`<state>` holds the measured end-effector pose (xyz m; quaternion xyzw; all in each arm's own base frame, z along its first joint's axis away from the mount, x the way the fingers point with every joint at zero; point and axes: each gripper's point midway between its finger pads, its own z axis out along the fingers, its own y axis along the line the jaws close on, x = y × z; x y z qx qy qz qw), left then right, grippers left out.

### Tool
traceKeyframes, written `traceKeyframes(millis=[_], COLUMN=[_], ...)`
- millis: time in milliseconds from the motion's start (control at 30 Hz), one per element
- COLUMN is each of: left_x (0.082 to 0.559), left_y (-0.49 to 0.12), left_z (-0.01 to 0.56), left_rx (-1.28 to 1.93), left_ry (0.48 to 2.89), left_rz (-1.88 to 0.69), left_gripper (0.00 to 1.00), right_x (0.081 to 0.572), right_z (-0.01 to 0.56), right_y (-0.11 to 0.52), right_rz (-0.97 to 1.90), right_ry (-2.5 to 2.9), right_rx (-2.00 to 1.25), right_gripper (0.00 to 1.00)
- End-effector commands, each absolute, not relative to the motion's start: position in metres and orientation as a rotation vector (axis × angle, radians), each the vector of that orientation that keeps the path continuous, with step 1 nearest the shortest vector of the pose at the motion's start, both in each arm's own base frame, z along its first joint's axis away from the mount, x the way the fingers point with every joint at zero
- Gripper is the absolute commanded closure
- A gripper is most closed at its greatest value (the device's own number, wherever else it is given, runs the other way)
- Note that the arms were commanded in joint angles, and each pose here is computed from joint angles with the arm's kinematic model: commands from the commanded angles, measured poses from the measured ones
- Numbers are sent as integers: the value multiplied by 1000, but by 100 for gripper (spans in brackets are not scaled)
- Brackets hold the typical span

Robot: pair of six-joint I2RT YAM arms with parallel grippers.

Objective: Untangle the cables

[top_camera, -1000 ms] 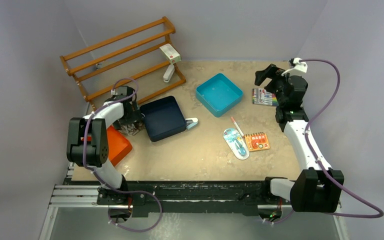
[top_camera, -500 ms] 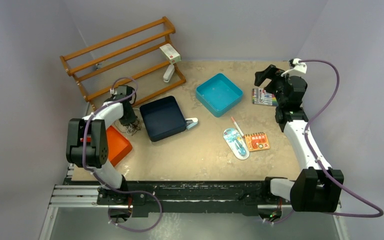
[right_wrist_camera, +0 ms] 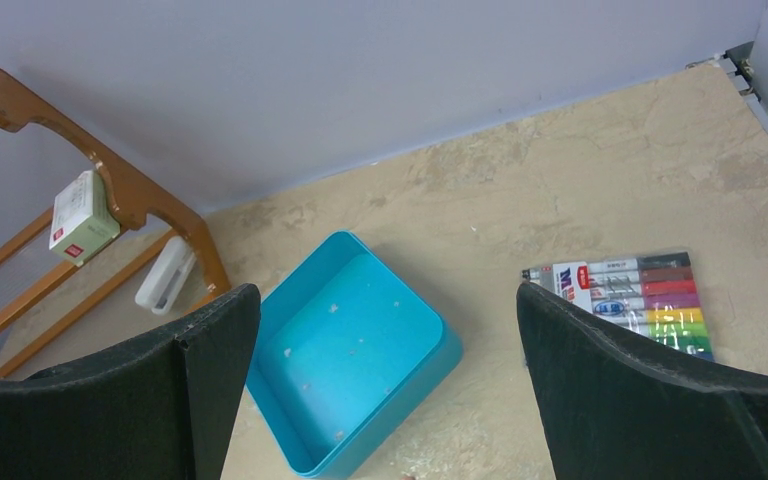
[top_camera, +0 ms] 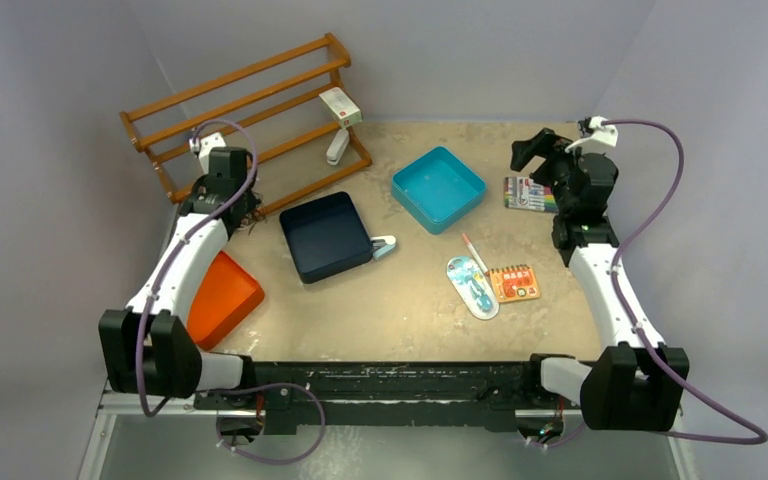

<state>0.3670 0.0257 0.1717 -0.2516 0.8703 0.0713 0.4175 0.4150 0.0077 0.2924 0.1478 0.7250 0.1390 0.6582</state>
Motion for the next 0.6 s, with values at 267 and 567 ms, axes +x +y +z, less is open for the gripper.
traceKeyframes(millis=[267,567], left_x=[365,310], left_y=[-127,-279], left_z=[281,265], left_rx=[-210,340], left_ry=[2010,2026], left_rz=[-31,-452], left_gripper=[100,100], right_x=[403,393], right_z=[325,327], right_y=[12,11], right_rz=[349,349], right_ry=[1552,1538], right_rx=[294,309], right_gripper=[0,1])
